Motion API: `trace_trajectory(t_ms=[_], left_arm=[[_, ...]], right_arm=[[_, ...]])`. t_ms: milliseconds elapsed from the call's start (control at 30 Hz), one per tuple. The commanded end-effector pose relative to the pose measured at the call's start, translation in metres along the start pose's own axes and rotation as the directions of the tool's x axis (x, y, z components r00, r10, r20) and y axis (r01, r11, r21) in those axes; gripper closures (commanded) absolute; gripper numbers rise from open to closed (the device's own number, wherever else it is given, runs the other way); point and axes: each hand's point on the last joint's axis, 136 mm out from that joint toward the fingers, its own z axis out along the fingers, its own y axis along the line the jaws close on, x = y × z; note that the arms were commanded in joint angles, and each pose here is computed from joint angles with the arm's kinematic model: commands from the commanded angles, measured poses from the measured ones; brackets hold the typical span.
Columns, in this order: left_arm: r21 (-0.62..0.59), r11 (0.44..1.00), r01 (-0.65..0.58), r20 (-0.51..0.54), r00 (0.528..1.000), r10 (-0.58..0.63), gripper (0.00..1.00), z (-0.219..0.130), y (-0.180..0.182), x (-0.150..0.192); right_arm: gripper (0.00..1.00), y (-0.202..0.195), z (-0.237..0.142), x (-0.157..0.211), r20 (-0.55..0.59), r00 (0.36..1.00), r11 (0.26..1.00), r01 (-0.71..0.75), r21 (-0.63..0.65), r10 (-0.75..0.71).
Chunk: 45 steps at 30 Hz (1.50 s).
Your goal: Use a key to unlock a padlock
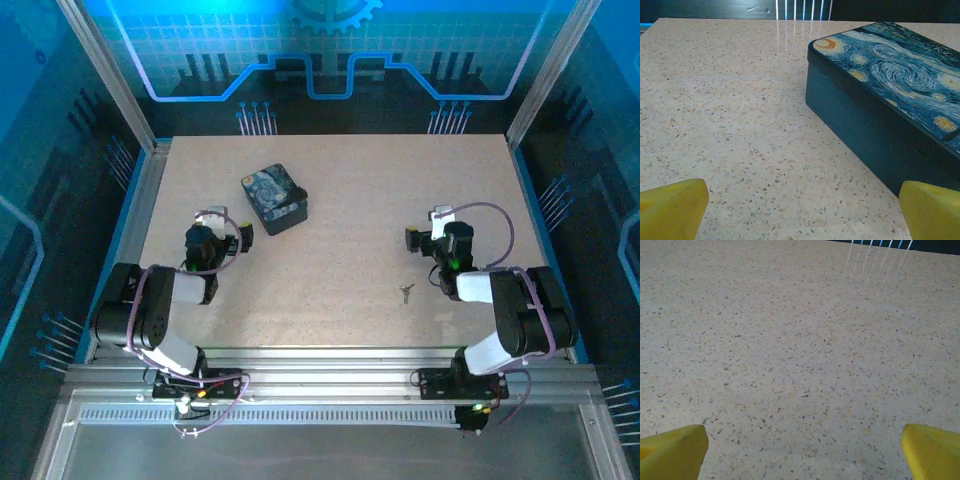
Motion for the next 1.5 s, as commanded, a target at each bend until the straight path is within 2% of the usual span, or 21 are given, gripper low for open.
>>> trace_trajectory(t_ms=[0, 867, 967, 1100, 1167, 1267, 1333, 1400, 1467], left_arm=[[0.017, 1.000, 0.014, 0.022, 1.000, -0.014, 0.01, 0.002, -0.001, -0.010], [0.014, 1.000, 0.017, 0.017, 1.000, -0.017, 0.01, 0.002, 0.000, -0.010], [0.032, 0.998, 0.058, 0.019, 0.998, -0.059, 0.01, 0.001, 0.006, -0.012], [-0.074, 0.992, 0.102, 0.021, 0.995, -0.100, 0.01, -0.011, 0.024, -0.031], [-0.137, 0.982, 0.127, -0.014, 0.991, -0.130, 0.01, -0.015, 0.033, -0.043], [-0.205, 0.954, 0.219, -0.053, 0.971, -0.234, 0.01, -0.019, 0.041, -0.065], [-0.238, 0.931, 0.278, -0.122, 0.942, -0.313, 0.01, -0.014, 0.041, -0.067], [-0.274, 0.901, 0.337, -0.208, 0.894, -0.397, 0.01, -0.005, 0.038, -0.065], [-0.299, 0.864, 0.404, -0.288, 0.825, -0.486, 0.01, 0.006, 0.030, -0.064]], right_arm=[[0.00, -0.006, -0.001, -0.018, 0.062, 0.998, 1.000, -0.012, 0.025, 0.010], [0.00, -0.006, -0.001, -0.018, 0.062, 0.998, 1.000, -0.012, 0.025, 0.011], [0.00, -0.004, -0.001, -0.019, 0.063, 0.998, 1.000, -0.013, 0.007, 0.012], [0.00, -0.010, -0.004, -0.038, -0.020, 0.999, 0.999, -0.028, 0.023, 0.028], [0.00, -0.011, -0.010, -0.046, -0.038, 0.998, 0.999, -0.041, 0.013, 0.041], [0.02, -0.005, -0.017, -0.057, -0.060, 0.996, 0.997, -0.071, -0.026, 0.069], [0.05, 0.003, -0.019, -0.057, -0.116, 0.989, 0.994, -0.095, -0.060, 0.088], [0.07, 0.012, -0.021, -0.061, -0.148, 0.983, 0.988, -0.119, -0.096, 0.105], [0.08, 0.021, -0.024, -0.065, -0.170, 0.979, 0.983, -0.136, -0.124, 0.114]])
